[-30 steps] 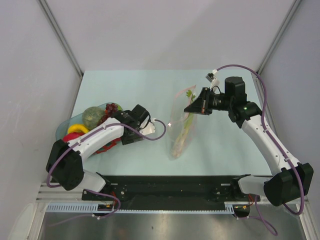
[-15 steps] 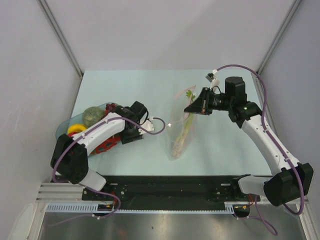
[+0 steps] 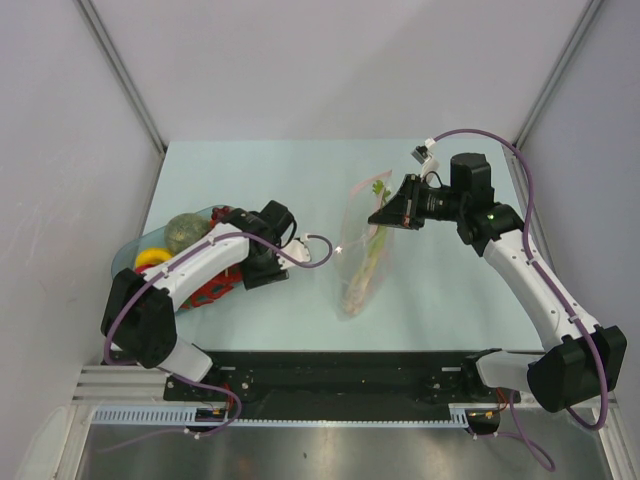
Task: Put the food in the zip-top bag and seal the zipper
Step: Pick up the fake lobster from the bin.
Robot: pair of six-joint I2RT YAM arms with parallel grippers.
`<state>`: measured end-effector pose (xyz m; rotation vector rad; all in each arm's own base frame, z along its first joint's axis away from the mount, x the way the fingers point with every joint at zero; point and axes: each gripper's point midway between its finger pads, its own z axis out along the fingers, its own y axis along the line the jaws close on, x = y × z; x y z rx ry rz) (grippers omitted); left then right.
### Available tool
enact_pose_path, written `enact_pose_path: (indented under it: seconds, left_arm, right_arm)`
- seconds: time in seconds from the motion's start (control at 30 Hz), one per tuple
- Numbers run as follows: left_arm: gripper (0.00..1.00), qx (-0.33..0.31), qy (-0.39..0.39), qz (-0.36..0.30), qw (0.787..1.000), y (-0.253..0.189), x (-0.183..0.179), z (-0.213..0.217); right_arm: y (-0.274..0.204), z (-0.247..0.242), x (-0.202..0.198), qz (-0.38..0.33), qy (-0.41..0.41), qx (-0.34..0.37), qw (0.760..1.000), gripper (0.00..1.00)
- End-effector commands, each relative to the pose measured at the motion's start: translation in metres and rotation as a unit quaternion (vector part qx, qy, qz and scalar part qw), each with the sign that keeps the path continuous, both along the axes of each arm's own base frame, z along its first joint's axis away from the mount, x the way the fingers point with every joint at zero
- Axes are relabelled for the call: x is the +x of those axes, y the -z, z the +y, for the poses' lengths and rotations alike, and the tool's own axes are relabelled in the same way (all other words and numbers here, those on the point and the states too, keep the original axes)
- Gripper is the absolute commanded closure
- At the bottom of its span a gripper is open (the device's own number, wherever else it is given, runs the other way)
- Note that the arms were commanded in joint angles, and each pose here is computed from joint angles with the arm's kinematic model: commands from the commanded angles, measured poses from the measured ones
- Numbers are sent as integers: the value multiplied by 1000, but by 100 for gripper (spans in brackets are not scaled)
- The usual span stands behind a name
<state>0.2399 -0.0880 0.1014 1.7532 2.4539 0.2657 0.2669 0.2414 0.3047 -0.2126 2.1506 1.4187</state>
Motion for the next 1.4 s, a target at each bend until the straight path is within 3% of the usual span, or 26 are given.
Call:
enact_pose_path:
  seconds: [0.0, 0.1, 0.23, 0.33, 0.63, 1.0, 1.1, 1.37]
  left_arm:
    - [37, -10, 0, 7, 1000, 1, 3, 1]
    - [31, -4, -4, 7, 1000, 5, 8, 6]
    - [32, -8, -10, 14, 1000, 7, 13, 8]
    - [37, -16, -13, 20, 1000, 6, 15, 7]
    - [67, -50, -17, 29, 998, -16, 10, -2]
    - [89, -65, -22, 42, 997, -39, -1, -4]
    - [98, -63, -25, 47, 997, -46, -7, -1]
    - [100, -45, -31, 43, 998, -56, -23, 13]
  right_arm:
    - [-11, 1, -2, -15, -8, 14, 1000, 100]
    - [-11, 1, -3, -13, -9, 17, 1000, 100]
    - [-10, 1, -3, -14, -9, 17, 1000, 100]
    - [-10, 1, -2, -12, -10, 17, 1000, 100]
    - [-10, 2, -1, -14, -10, 17, 1000, 100]
    - [-11, 2, 0, -16, -9, 18, 1000, 100]
    - [-10, 2, 1, -14, -8, 17, 1000, 100]
    - [-11, 3, 1, -15, -9, 18, 1000, 100]
